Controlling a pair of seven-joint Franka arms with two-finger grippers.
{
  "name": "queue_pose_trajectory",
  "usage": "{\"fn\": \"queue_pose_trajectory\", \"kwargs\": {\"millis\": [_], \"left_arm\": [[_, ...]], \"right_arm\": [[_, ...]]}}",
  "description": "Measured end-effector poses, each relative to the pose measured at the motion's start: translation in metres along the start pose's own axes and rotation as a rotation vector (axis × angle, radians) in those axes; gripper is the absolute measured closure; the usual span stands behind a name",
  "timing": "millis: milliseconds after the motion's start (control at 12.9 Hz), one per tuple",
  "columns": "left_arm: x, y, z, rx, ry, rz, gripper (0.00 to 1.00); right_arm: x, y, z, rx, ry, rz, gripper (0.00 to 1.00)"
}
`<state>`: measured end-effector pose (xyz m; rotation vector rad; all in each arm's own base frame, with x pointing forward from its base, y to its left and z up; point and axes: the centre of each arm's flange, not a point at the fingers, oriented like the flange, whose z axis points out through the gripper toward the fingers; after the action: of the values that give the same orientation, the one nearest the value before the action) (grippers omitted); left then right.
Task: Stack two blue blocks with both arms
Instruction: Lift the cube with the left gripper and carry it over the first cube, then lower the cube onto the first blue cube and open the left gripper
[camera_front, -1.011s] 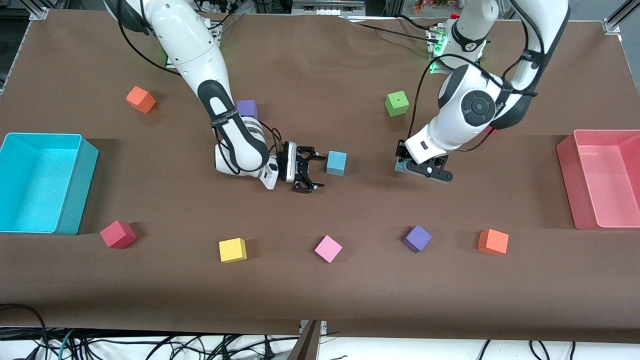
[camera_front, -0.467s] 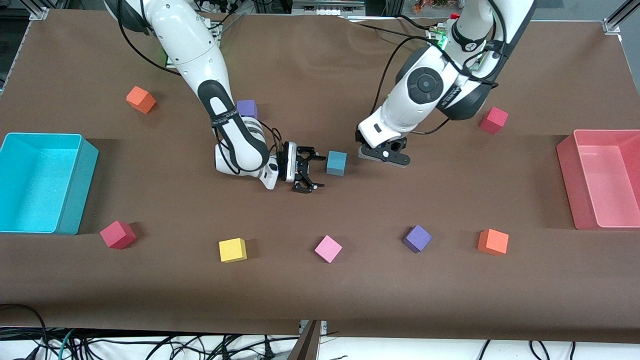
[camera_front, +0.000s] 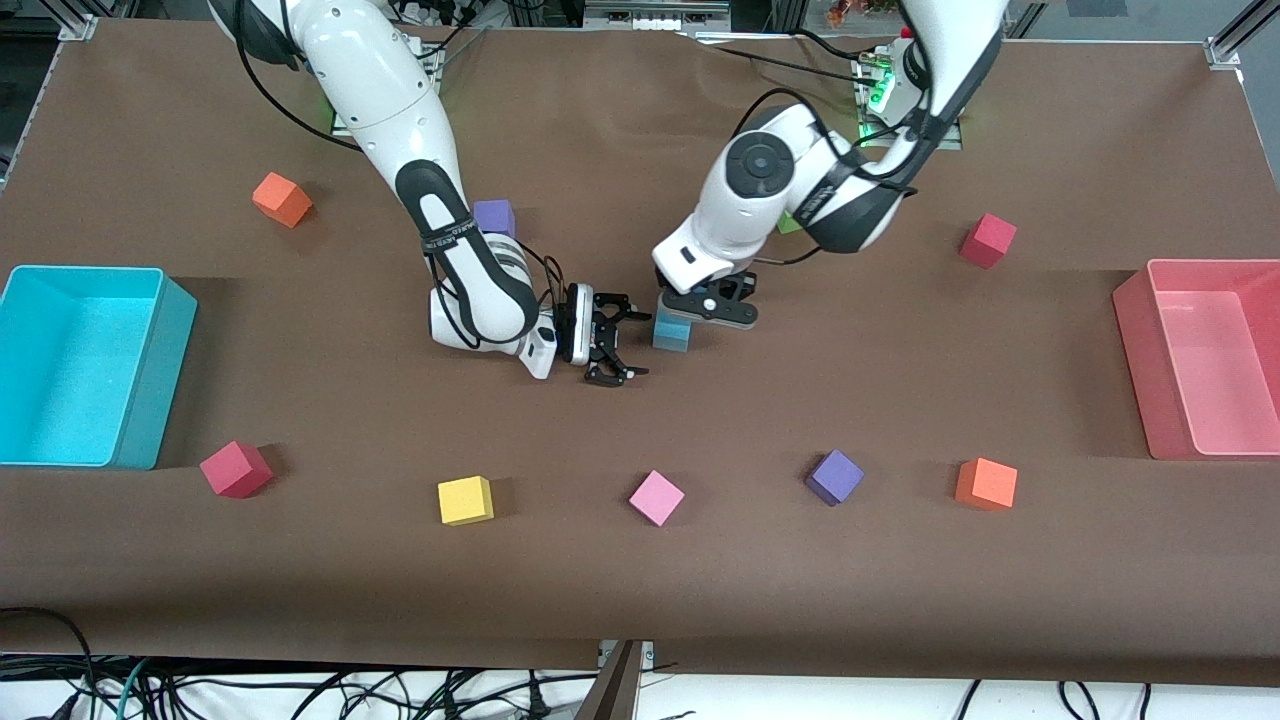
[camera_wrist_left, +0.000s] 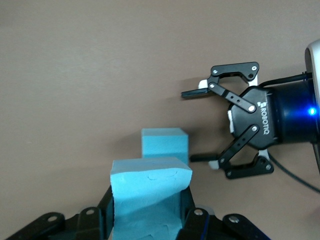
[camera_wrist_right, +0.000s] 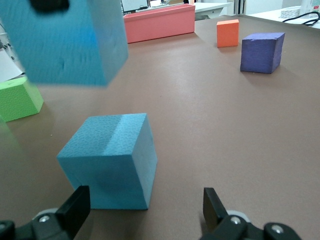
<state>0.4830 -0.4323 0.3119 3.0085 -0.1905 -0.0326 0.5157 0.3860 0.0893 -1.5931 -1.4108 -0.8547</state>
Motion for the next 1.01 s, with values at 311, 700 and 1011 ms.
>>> {"fn": "queue_pose_trajectory", "kwargs": {"millis": [311, 700, 1011], "left_arm": [[0.004, 0.008, 0.015, -0.005, 0.01, -0.021, 0.47], [0.016, 0.005, 0.019, -0.029, 0.029, -0.038, 0.47], [0.013, 0.005, 0.031, -0.025, 0.009, -0.037, 0.47]], "right_arm": [[-0.001, 0.001, -0.001, -0.006, -0.006, 0.0, 0.0], [-0.001, 0.001, -0.001, -0.006, -0.007, -0.001, 0.0], [-0.001, 0.001, -0.001, -0.011, -0.013, -0.002, 0.0]]}}
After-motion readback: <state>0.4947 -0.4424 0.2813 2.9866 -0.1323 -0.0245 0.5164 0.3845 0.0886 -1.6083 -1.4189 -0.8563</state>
